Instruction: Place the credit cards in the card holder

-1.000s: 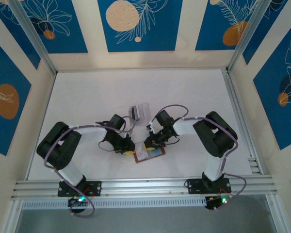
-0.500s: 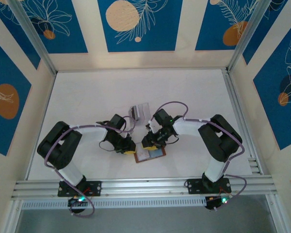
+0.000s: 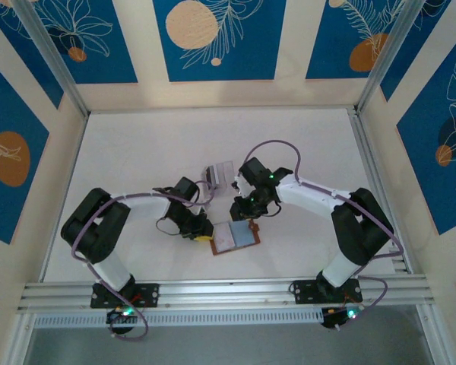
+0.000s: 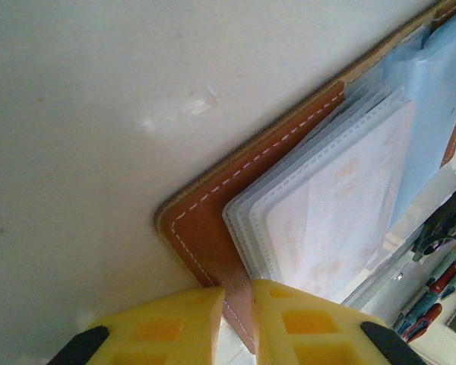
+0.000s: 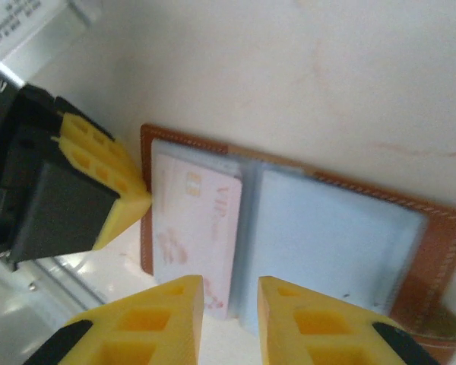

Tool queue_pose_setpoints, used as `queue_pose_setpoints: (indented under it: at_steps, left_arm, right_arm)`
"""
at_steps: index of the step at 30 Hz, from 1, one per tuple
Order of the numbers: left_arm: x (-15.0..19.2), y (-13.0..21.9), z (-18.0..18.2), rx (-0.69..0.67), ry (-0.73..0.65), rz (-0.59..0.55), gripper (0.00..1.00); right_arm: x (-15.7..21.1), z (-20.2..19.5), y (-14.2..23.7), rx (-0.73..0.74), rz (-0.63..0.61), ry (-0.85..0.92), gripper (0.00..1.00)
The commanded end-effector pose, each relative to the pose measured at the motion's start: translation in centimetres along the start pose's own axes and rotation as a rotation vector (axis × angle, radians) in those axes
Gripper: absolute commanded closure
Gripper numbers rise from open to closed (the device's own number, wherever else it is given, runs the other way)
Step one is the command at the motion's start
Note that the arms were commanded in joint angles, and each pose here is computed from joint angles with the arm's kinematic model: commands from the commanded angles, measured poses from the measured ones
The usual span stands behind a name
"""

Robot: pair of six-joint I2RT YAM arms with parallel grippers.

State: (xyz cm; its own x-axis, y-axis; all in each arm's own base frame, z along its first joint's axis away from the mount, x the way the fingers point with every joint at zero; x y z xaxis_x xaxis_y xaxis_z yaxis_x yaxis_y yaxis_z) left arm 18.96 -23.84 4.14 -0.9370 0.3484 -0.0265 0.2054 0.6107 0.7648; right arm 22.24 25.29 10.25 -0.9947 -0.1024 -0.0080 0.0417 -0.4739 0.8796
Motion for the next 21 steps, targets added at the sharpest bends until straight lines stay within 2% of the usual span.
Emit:
queue_pose_setpoints:
  at_steps: [1, 10, 21]
  left_arm:
    - [-0.7, -0.4, 1.4, -0.095, -0.032, -0.011, 0.80]
    - [-0.7, -0.4, 1.4, -0.096, -0.032, -0.007, 0.80]
    - [-0.7, -0.5, 1.4, -0.095, -0.032, -0.010, 0.80]
  right_arm:
    - [0.0, -1.8, 0.0, 0.167, 0.005, 0.048, 0.70]
    - [-0.1, -2.6, -2.4, 0.319, 0.019, 0.111, 0.67]
    - [2.0, -5.1, -5.9, 0.452, 0.056, 0.084, 0.66]
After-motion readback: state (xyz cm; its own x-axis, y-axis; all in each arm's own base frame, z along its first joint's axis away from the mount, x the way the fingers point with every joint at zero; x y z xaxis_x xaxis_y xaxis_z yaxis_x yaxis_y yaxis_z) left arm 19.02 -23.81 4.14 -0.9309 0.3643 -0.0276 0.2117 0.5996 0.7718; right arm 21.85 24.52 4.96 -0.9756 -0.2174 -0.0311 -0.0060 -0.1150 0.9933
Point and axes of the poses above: each hand's point on the last joint's axis, 136 mm out from that joint toward the fingers, its own y axis back along the fingers, its own z axis along the line the jaws close on, x = y × z, the point moved 3 cm from there along y, back along the fingers, and after that the axes turned 14 degrees about -y, right-handed, at the moved point
